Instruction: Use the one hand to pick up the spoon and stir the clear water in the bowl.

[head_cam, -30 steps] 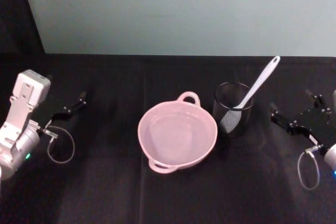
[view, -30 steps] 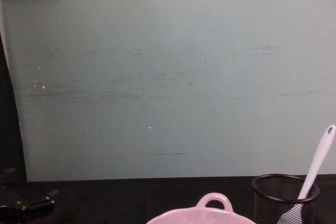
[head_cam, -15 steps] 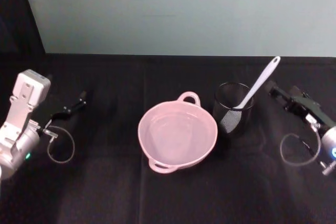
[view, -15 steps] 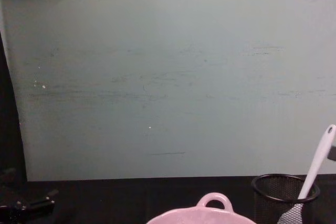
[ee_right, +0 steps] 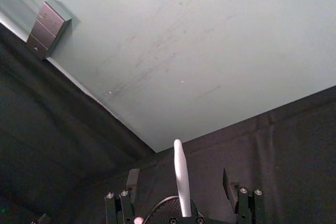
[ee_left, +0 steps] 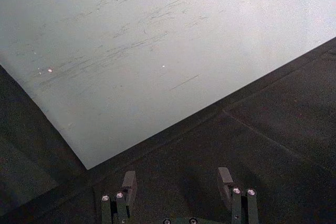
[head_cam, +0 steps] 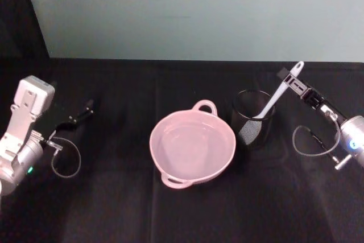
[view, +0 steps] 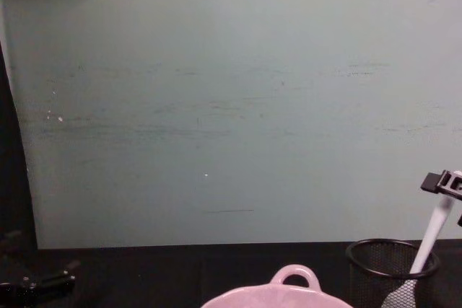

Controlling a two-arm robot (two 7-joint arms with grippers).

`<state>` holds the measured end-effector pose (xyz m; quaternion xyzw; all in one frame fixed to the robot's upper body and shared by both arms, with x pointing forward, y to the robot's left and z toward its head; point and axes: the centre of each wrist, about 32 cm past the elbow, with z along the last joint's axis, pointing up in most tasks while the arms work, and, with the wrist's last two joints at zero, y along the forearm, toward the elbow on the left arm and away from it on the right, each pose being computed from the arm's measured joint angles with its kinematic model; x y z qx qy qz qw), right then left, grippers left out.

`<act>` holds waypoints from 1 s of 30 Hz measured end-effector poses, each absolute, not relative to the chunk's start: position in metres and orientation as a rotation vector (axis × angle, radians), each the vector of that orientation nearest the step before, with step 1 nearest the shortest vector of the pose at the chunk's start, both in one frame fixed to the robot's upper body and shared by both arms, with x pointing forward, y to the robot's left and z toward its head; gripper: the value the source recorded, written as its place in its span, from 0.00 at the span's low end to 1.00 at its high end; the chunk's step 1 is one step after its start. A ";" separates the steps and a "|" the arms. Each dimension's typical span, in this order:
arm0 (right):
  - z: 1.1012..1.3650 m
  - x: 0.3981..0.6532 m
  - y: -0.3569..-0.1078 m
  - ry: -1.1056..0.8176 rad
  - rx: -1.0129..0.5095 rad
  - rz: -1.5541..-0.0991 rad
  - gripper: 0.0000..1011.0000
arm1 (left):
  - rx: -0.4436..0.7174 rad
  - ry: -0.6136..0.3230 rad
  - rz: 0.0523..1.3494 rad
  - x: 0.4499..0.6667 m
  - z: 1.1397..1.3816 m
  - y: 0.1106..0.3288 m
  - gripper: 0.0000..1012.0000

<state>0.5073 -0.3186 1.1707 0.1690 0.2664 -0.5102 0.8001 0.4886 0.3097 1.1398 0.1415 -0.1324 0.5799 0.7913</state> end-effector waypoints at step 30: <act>1.172 0.506 -0.318 0.560 0.396 -1.087 0.20 | 0.304 -0.285 1.248 0.489 1.140 0.310 1.00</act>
